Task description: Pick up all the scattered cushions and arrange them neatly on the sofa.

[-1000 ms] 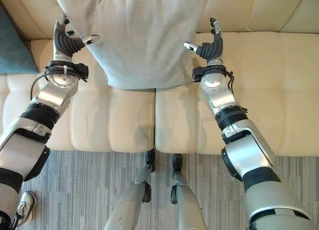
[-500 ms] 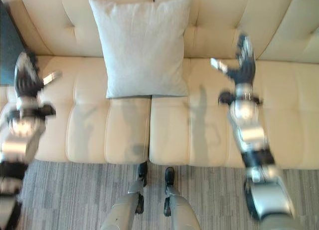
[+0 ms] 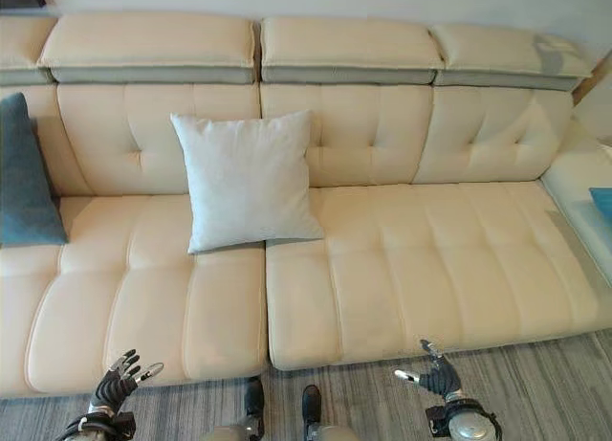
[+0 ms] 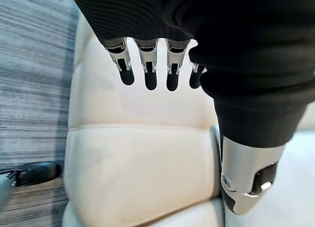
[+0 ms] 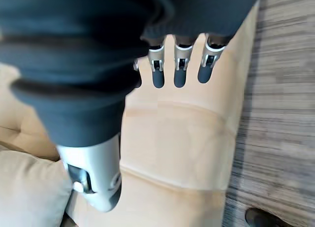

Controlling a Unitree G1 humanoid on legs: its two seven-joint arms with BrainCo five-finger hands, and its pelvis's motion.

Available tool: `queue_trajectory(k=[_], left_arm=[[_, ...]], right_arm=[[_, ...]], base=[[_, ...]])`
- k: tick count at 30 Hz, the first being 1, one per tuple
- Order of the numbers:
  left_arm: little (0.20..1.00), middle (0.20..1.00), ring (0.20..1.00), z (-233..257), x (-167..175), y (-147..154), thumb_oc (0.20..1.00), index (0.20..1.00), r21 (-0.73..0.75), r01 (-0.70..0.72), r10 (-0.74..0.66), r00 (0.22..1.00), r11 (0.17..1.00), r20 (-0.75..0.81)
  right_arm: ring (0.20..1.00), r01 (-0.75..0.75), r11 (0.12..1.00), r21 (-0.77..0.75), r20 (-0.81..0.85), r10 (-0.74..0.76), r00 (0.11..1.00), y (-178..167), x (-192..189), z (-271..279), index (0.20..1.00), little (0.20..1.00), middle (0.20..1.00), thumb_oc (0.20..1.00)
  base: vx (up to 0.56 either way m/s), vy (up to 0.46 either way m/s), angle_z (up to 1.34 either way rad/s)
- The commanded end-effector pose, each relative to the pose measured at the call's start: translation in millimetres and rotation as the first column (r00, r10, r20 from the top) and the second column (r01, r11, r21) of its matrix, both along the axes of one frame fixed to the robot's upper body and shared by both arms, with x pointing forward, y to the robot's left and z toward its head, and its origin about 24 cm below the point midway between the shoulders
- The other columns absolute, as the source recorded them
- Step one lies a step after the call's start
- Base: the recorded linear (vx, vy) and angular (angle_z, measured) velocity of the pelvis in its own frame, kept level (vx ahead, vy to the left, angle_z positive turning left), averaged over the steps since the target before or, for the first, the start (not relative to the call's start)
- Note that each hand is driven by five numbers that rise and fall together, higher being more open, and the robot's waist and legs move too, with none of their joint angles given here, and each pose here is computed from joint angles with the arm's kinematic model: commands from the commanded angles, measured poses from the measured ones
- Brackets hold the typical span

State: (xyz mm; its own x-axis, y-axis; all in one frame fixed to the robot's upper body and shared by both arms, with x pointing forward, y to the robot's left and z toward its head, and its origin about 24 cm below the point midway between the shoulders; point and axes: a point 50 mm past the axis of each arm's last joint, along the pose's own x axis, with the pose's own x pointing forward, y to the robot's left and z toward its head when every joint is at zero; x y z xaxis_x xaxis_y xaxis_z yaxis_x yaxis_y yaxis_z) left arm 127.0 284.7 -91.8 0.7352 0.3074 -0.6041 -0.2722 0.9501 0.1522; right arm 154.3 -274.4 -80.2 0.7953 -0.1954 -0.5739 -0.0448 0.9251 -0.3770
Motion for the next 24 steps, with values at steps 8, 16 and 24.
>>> queue_trajectory(k=[8,16,24], left_arm=[[1.0,1.0,1.0,31.8,32.1,23.7,1.0,1.0,0.187,0.076,-0.095,0.991,0.98,0.094],[1.0,1.0,1.0,22.7,46.4,-0.6,1.0,1.0,0.144,0.112,-0.127,0.987,0.983,0.102],[1.0,1.0,1.0,19.3,42.5,-11.2,1.0,1.0,0.135,0.172,-0.184,0.979,0.976,0.084]], right_arm=[[1.0,0.008,1.0,0.025,0.063,-0.01,0.998,11.0,21.3,2.6,1.0,1.0,1.0,1.0],[1.0,0.061,0.998,-0.007,0.121,-0.06,0.991,-6.3,35.4,17.7,1.0,1.0,1.0,1.0],[1.0,0.09,0.996,0.005,0.121,-0.09,0.989,-10.2,25.4,16.6,1.0,1.0,1.0,1.0]], base=[[-0.28,-0.087,-0.03],[-0.25,-0.126,0.09],[-0.12,0.022,0.1]])
